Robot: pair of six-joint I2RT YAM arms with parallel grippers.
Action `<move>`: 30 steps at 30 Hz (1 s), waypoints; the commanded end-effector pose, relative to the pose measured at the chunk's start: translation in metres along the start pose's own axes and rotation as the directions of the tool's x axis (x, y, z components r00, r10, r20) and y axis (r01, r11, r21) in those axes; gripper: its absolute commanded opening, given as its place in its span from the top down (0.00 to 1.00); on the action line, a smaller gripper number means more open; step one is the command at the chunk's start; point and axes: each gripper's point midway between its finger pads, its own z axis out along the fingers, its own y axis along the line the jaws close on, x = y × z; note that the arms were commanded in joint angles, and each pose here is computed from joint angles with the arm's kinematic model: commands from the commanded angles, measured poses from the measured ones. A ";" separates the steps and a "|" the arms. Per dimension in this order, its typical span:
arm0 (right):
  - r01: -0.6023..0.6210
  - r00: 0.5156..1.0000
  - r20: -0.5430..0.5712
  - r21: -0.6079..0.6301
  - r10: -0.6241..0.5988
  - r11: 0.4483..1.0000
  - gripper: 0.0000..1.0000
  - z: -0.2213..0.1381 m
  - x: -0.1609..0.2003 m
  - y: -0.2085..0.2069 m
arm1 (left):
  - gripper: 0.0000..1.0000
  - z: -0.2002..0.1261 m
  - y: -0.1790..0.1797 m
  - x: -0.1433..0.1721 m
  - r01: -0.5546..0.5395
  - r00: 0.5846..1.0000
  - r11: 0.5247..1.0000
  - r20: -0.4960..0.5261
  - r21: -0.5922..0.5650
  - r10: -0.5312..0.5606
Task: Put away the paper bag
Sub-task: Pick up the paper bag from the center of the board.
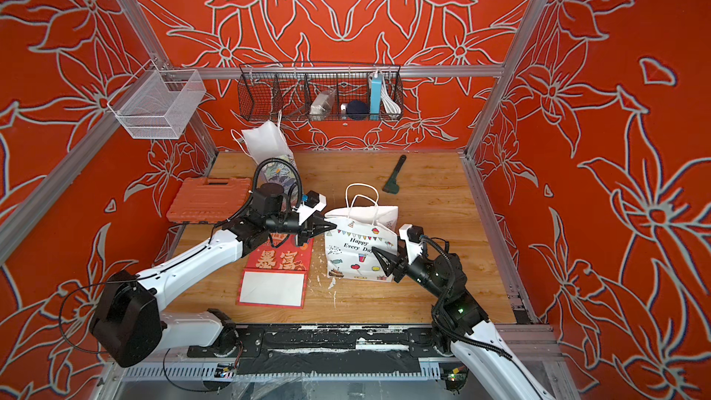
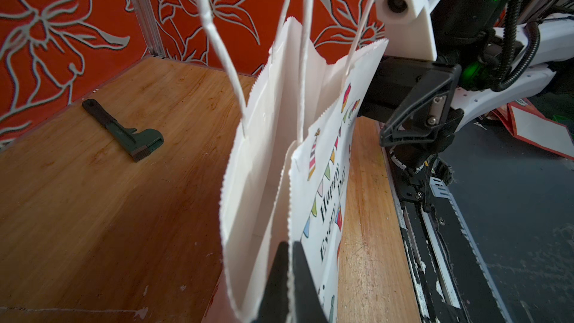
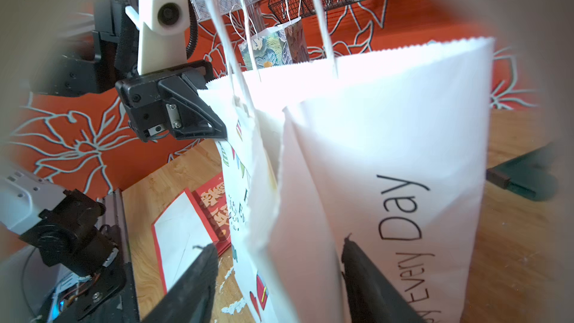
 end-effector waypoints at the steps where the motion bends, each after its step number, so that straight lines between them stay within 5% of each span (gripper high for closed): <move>1: -0.010 1.000 -0.010 -0.140 0.009 0.990 0.39 0.006 -0.010 0.024 | 1.00 -0.004 -0.006 0.005 0.016 1.000 1.000 -0.015 0.003 -0.016; 7: 0.106 0.994 0.010 -0.224 -0.106 0.969 0.31 0.001 -0.037 0.046 | 1.00 -0.007 -0.012 0.005 0.041 0.999 0.999 -0.004 0.008 -0.041; 14: 0.265 0.964 -0.017 0.108 -0.265 0.958 0.21 -0.029 -0.058 0.008 | 1.00 -0.012 -0.006 0.016 0.073 0.997 0.995 -0.034 -0.069 -0.075; 18: 0.360 0.929 -0.163 0.194 -0.332 0.912 0.17 -0.041 -0.051 -0.008 | 1.00 -0.015 -0.001 0.028 0.093 0.991 0.988 -0.083 -0.122 -0.104; 24: 0.476 0.858 -0.295 0.144 -0.422 0.868 0.05 -0.038 -0.049 -0.012 | 1.00 -0.019 -0.005 0.027 0.070 0.995 0.990 -0.068 -0.126 -0.079; 30: 0.541 0.803 -0.288 -0.014 -0.521 0.841 0.02 -0.023 -0.070 0.010 | 1.00 -0.019 -0.009 0.029 0.065 0.995 0.992 -0.065 -0.107 -0.073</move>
